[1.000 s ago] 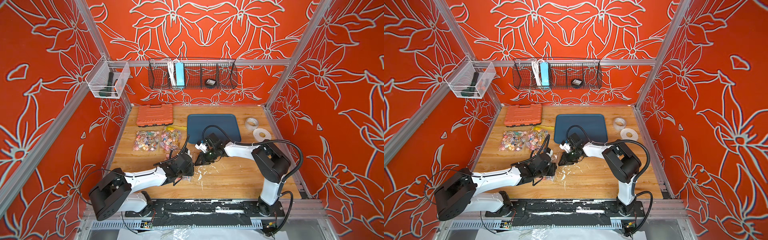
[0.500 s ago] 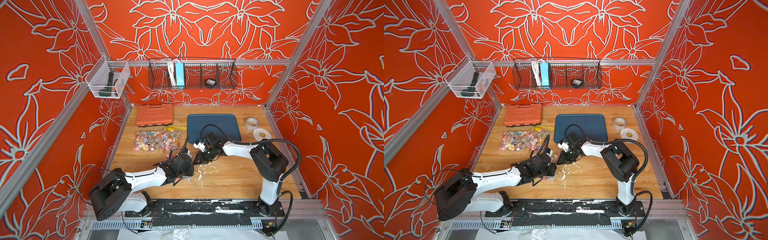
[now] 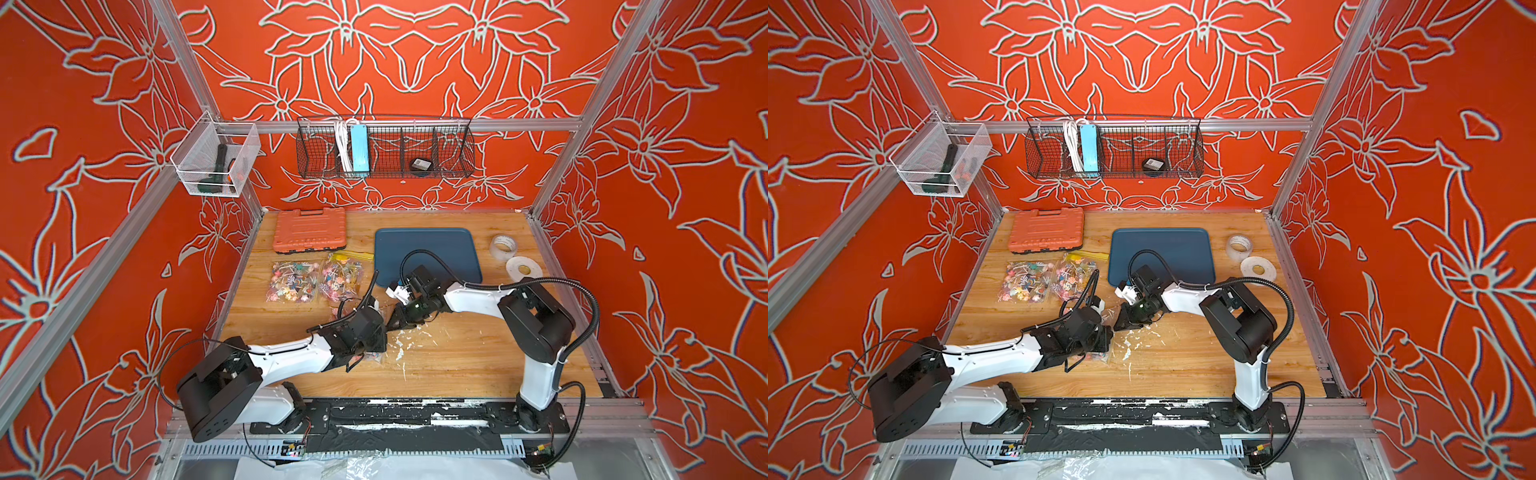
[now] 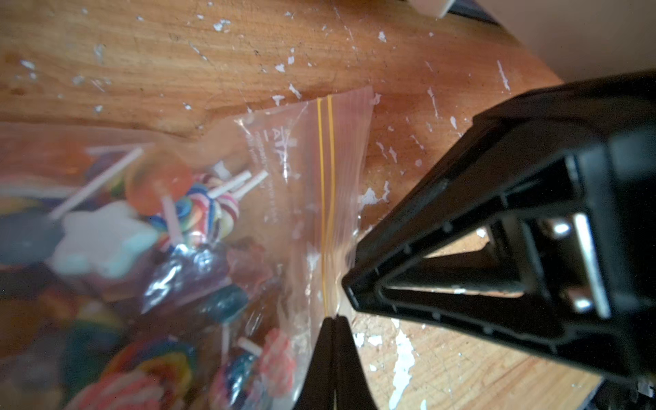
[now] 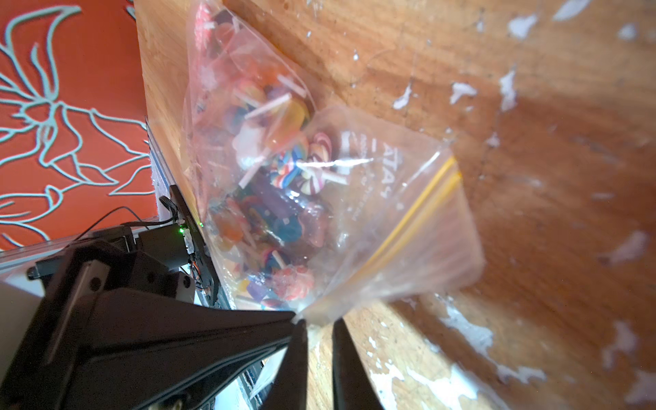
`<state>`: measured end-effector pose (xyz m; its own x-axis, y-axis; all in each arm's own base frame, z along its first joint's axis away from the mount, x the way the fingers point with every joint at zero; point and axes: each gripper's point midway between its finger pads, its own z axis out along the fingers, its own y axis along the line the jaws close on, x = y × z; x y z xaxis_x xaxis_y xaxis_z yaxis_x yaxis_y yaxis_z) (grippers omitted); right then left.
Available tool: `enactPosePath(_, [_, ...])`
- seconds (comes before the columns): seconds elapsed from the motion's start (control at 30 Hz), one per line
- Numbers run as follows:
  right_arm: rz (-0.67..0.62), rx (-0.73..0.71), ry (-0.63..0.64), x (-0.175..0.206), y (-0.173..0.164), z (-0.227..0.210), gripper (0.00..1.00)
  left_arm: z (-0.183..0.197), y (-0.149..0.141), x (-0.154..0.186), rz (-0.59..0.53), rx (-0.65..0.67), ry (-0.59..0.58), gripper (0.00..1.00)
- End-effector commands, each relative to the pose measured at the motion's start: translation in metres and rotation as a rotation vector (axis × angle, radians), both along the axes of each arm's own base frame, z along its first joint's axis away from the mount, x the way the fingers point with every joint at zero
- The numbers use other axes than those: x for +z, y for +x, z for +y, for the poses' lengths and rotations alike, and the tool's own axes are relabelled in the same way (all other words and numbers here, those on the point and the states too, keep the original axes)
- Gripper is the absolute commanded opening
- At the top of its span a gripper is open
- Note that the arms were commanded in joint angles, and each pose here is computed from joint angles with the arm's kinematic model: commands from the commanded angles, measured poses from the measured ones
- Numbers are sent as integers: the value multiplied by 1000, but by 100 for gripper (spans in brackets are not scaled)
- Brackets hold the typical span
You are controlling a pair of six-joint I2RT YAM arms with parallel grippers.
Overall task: Pour candies out of the ziploc bag
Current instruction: Open the ziploc bag at the center of the board.
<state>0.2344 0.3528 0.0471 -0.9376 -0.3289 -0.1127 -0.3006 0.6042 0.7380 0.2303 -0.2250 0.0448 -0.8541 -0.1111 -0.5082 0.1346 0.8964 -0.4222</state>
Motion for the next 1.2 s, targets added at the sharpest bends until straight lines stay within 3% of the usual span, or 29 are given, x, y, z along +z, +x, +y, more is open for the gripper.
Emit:
enactPosePath(0.0, [32,15,-14,-11,-8,1,9,10,2,-2,5,44,22,0])
enactPosePath(0.13, [28,13,-16,-10,-7,1,0,11,3,0,3,58,17,0])
enactPosePath(0.53, [9,-2,-32,-12,-2,0,0,6,1,3,-2,33,-20,0])
enactPosePath(0.7, [2,-4,-53,-16,-3,-3,0,6,2,3,-4,32,-13,4])
enactPosePath(0.93, [-5,-3,-69,-18,-5,-7,0,6,4,0,-3,35,1,1])
enactPosePath(1.07, [-8,0,-69,-17,-5,-6,0,3,4,1,1,19,-3,17])
enactPosePath(1.17, [-8,0,-69,-17,-5,-6,0,3,4,1,-2,19,-3,21])
